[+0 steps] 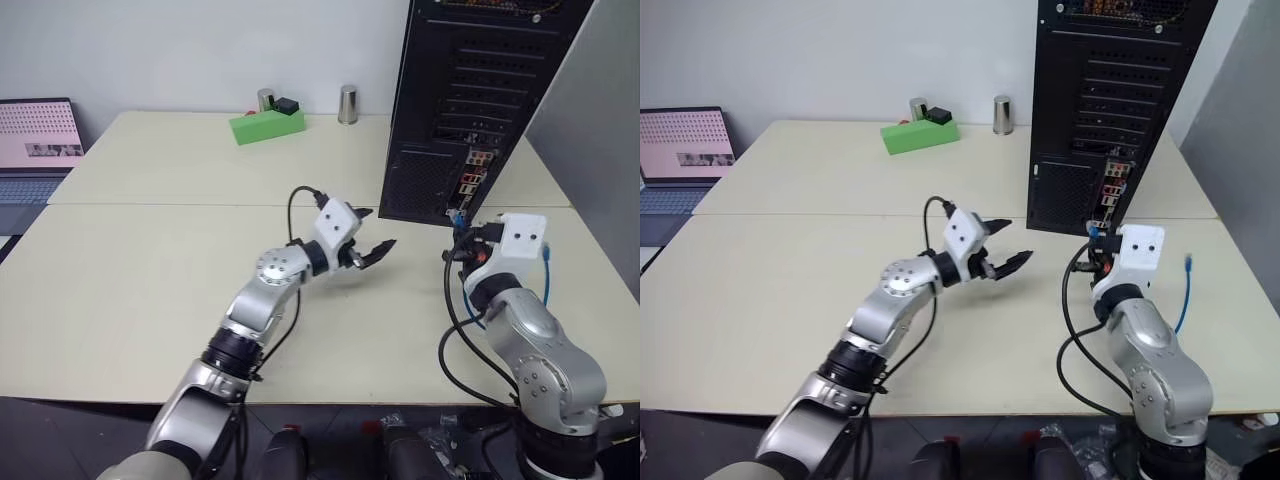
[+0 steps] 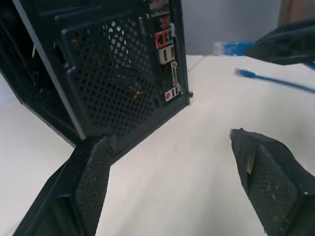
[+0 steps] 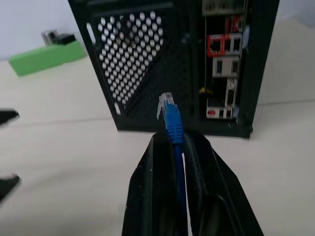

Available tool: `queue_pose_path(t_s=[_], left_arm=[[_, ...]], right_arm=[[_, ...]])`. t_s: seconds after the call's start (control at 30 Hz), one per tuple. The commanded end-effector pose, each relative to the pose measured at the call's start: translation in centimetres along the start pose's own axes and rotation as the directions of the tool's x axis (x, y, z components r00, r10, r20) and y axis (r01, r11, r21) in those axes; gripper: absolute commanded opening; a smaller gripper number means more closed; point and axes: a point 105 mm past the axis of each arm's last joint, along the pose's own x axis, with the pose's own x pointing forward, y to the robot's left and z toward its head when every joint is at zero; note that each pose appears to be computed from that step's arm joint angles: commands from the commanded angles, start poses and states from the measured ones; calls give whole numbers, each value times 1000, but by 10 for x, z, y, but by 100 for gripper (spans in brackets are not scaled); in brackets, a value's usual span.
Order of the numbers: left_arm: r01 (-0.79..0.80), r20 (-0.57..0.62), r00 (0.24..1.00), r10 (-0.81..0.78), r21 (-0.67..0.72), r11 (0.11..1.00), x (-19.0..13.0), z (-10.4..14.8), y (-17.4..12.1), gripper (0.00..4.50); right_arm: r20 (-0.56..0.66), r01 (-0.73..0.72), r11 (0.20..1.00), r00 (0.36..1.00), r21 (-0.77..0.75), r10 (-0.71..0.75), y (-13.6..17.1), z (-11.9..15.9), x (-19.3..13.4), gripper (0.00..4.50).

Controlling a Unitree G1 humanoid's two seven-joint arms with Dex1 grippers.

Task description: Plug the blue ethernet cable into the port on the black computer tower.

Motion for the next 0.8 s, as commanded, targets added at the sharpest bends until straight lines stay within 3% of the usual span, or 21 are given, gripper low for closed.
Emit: queue_pose_path(t_s=[0.03,0.27,0.8], left_arm=[[-75,41,996,73,33,997,9,22,5,394],[-87,32,996,87,2,996,23,27,3,394],[-69,32,997,68,28,997,30,33,8,394]], right_arm=[[45,103,995,994,10,-103,-4,11,12,0],[45,170,985,984,28,-171,-11,16,26,0],[71,148,989,986,13,-148,-11,31,54,0]])
